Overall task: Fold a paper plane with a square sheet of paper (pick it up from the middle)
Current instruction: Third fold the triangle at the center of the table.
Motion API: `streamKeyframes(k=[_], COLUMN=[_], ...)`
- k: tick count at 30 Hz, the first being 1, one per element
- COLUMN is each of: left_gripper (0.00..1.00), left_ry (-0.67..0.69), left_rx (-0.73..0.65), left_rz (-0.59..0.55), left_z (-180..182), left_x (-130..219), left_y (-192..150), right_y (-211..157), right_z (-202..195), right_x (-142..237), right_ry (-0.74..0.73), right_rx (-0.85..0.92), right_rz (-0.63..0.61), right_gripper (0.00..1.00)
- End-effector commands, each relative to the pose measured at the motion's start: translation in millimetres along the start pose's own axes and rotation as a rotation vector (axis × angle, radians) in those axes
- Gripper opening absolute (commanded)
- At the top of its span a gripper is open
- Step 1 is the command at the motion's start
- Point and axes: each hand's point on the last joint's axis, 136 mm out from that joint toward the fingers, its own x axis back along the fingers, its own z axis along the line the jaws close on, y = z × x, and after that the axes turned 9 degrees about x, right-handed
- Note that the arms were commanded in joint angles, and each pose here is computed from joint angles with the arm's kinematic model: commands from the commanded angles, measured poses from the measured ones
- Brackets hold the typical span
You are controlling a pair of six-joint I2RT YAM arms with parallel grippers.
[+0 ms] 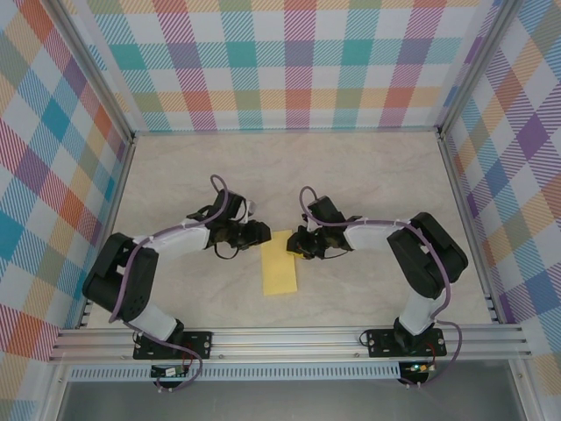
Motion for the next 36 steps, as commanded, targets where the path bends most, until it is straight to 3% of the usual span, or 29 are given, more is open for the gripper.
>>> streamKeyframes(k=[1,6,11,17,22,30,36], left_gripper=[0.42,0.5,0.57,0.65,0.66,0.69,0.69], left_ry=[-0.005,-0.038,-0.004,0.083,0.262,0.361,0.42], left_rx=[-0.023,-0.145,-0.32,-0.64,-0.859,-1.016,-1.056], left_rz=[0.009,-0.01,-0.072,-0.133,-0.133,-0.165,-0.131], left_z=[7,-2,-9,-25,-19,-30,-24], left_x=[14,32,43,41,30,8,-14], left_y=[-15,-46,-79,-117,-141,-159,-170], right_y=[3,4,5,4,2,2,3], right_z=[16,10,16,19,17,15,16], right_x=[-1,-1,-2,-3,-4,-3,-3], right_ry=[0.074,0.037,0.052,0.051,0.039,0.021,0.025], right_rx=[0.012,-0.057,-0.067,-0.07,-0.073,-0.075,-0.074], right_rz=[0.005,-0.005,0.003,0.033,0.05,0.048,0.049], right_gripper=[0.19,0.13,0.12,0.13,0.13,0.13,0.14])
